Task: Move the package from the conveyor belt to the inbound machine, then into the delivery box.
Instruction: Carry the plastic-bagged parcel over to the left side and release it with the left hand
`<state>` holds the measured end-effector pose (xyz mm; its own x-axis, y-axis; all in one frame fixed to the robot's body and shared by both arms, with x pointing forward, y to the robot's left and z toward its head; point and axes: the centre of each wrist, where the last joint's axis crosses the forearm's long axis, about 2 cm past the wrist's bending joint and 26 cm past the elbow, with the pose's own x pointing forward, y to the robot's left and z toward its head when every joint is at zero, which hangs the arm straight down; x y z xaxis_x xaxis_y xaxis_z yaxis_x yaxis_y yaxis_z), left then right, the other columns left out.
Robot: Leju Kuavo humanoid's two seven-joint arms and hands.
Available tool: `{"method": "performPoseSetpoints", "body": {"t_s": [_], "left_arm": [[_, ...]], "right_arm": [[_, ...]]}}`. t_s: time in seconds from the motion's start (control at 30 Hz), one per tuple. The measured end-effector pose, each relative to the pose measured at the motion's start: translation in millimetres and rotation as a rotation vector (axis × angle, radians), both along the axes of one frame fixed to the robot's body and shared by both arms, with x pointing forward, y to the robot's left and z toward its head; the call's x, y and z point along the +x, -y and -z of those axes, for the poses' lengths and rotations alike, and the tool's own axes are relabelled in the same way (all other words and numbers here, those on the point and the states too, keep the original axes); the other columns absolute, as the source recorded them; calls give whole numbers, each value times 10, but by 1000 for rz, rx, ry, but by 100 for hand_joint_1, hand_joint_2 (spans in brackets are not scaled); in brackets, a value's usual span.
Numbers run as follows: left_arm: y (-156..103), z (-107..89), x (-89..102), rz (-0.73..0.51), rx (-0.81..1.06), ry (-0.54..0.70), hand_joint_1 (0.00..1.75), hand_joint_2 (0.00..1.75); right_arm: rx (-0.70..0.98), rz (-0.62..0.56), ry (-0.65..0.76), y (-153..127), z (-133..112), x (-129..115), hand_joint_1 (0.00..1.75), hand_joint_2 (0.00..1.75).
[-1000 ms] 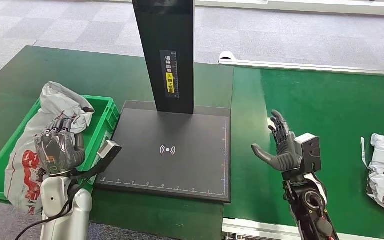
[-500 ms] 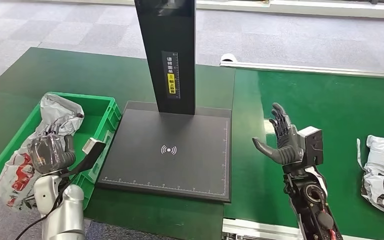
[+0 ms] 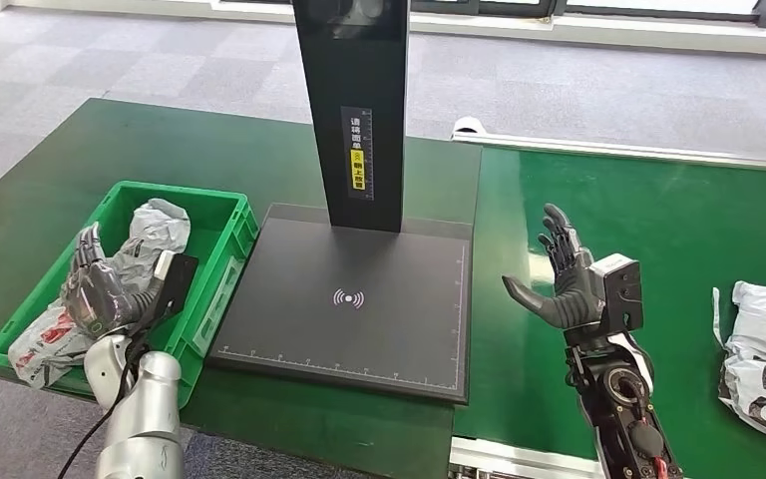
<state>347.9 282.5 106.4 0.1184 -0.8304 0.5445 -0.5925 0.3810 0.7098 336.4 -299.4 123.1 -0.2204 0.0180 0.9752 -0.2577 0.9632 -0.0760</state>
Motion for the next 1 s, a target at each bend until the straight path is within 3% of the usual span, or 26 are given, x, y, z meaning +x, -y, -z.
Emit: {"method": "performPoseSetpoints", "body": {"t_s": [0.3, 0.53, 0.77, 1.0], "left_arm": [[-63, -9, 0, 22, -44, 112, 0, 0], [-92, -82, -41, -25, -220, 329, 0, 0], [-39, -616, -87, 4, -299, 637, 0, 0], [362, -1062, -74, 182, -428, 834, 0, 0]], "right_arm": [[8, -5, 11, -65, -7, 42, 0, 175], [12, -10, 12, -85, 3, 37, 0, 175], [30, -22, 9, -72, 35, 33, 0, 175], [47, -15, 15, -39, 38, 65, 0, 175]]}}
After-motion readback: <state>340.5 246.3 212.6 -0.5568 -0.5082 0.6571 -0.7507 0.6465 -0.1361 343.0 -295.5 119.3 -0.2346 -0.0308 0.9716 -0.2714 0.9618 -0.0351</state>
